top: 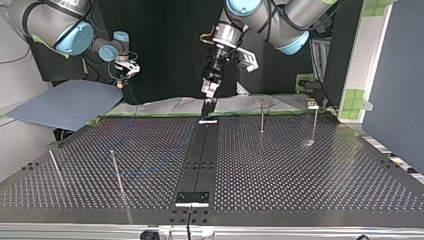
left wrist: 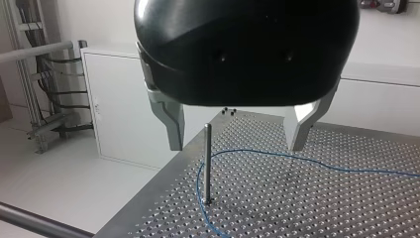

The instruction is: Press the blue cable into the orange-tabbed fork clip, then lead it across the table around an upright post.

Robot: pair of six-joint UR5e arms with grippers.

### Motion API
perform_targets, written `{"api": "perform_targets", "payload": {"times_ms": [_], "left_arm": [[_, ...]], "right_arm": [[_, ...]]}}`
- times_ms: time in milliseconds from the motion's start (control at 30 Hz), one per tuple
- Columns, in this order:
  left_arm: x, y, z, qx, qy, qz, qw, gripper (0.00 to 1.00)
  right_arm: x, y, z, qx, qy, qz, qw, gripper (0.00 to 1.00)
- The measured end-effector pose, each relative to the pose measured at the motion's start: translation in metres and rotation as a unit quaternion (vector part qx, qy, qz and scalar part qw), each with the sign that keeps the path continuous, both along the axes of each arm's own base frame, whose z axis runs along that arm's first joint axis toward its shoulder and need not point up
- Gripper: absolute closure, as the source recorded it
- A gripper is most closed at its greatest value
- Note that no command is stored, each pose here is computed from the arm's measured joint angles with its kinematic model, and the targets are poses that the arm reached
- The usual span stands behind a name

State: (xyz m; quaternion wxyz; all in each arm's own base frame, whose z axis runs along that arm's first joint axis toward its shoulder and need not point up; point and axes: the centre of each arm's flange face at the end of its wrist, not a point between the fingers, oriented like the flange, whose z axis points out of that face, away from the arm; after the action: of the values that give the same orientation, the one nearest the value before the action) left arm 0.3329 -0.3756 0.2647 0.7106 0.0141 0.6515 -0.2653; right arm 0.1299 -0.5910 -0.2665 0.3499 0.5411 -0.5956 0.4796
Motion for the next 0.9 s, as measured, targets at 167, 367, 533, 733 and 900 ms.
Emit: {"api": "perform_targets", "payload": {"times_ms": [167,367,533,733,900], "left_arm": [[-0.01,0.007,-0.015,0.0,0.0,0.001,1.0,0.01],[-0.021,0.017,-0.032,0.002,0.0,0.004,1.0,0.01],[-0.029,0.025,-0.045,0.01,-0.003,0.01,0.9999,0.01],[-0.041,0.04,-0.064,0.044,0.015,0.03,0.9985,0.01],[-0.055,0.053,-0.082,0.076,0.041,0.037,0.9956,0.01]], "right_arm": [[0.0,0.0,0.0,0.0,0.0,0.0,1.0,1.0],[0.001,0.0,0.0,0.0,0.0,0.001,1.0,1.0],[0.002,0.0,0.0,0.0,0.0,0.001,1.0,1.0],[0.002,0.0,0.0,0.0,0.0,0.002,1.0,1.0],[0.002,0.0,0.0,-0.001,0.001,0.002,1.0,1.0]]}}
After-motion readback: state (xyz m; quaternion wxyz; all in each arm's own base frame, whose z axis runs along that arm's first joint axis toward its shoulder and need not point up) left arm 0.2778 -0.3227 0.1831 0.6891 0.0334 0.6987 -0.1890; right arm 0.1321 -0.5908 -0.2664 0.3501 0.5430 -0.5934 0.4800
